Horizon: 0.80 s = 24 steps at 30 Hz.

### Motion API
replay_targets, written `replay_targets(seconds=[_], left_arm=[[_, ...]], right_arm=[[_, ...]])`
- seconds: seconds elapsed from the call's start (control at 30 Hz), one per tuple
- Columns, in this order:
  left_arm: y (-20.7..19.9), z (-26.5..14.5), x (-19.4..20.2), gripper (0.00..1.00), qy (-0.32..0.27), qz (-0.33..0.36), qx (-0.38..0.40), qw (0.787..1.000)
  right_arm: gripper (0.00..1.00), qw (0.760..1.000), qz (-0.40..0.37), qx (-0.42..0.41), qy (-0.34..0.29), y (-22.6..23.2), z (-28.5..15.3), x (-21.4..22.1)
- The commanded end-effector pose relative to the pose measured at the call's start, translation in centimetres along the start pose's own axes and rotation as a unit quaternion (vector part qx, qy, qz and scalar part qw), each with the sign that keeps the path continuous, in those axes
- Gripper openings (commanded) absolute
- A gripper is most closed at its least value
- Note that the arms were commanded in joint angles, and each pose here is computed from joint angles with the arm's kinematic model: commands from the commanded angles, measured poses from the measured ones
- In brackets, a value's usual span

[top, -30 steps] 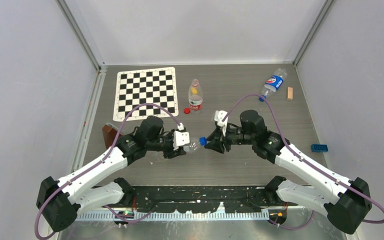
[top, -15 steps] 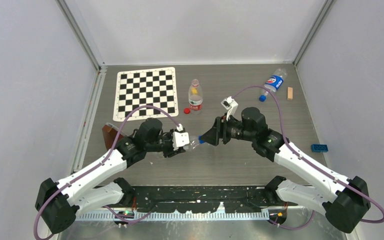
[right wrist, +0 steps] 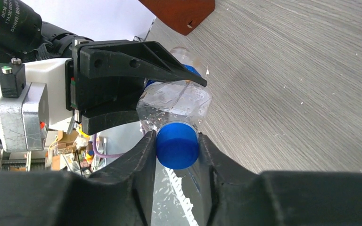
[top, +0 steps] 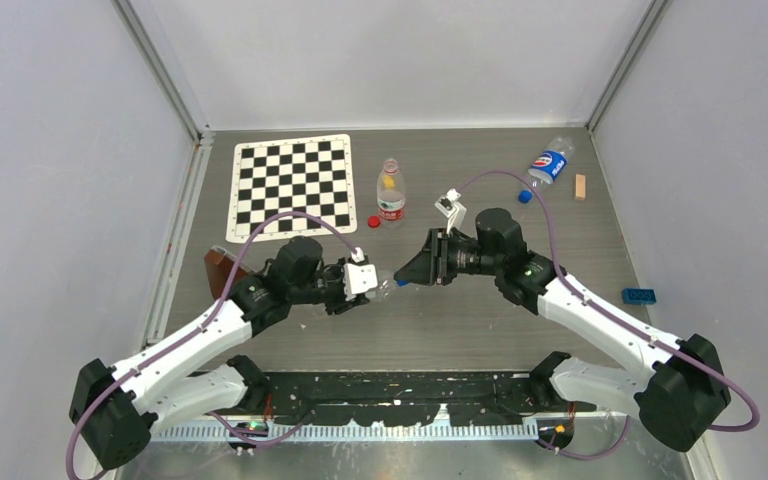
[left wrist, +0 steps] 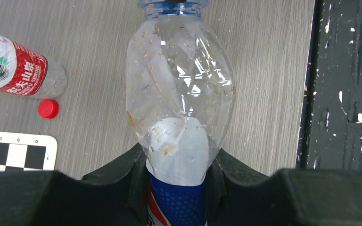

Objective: Unscrew the bottle caps
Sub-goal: Unscrew the bottle cap from the plastic bottle.

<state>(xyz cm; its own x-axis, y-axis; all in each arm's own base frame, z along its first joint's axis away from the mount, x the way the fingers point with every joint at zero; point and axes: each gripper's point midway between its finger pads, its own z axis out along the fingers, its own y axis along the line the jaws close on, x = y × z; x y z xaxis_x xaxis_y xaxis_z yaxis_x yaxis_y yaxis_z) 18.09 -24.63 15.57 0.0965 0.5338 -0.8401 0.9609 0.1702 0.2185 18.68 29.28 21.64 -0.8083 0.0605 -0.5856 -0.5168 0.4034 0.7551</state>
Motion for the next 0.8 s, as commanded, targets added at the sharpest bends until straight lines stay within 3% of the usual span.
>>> replay_targets(seconds=[0.0,0.03,0.1,0.17,0.37,0.43,0.57,0.77], left_arm=[[0.6,-0.3,-1.8,0.0,-0.034,0.02,-0.013,0.999],[0.6,-0.3,-1.8,0.0,-0.033,0.019,-0.014,0.999],[0.6,-0.3,-1.7,0.0,-0.032,0.018,-0.015,0.999],[0.6,-0.4,-1.7,0.0,-0.031,0.017,-0.017,0.999],[0.3,-0.3,-1.9,0.0,-0.031,0.0,-0.004,1.0],[-0.1,-0.2,-2.3,0.0,-0.035,-0.006,0.011,0.999],[-0.6,0.1,-2.6,0.0,-0.037,-0.011,0.031,0.999],[-1.6,0.1,-3.2,0.0,-0.05,-0.011,0.06,0.997]], right_arm=[[0.3,0.999,-0.017,-0.045,-0.01,2.2,0.1,-1.5],[0.18,0.999,-0.017,-0.044,-0.011,2.1,0.2,-1.5],[0.06,0.999,-0.022,-0.042,-0.01,2.0,0.1,-1.5],[0.01,0.999,-0.031,-0.043,-0.006,2.0,0.0,-1.3],[0.0,0.981,-0.164,-0.103,-0.029,3.8,-1.5,-1.1],[0.0,0.957,-0.254,-0.13,-0.056,4.4,-2.3,-1.0],[0.0,0.921,-0.351,-0.138,-0.094,5.3,-3.8,-1.3],[0.0,0.867,-0.462,-0.174,-0.07,6.3,-5.0,0.1]])
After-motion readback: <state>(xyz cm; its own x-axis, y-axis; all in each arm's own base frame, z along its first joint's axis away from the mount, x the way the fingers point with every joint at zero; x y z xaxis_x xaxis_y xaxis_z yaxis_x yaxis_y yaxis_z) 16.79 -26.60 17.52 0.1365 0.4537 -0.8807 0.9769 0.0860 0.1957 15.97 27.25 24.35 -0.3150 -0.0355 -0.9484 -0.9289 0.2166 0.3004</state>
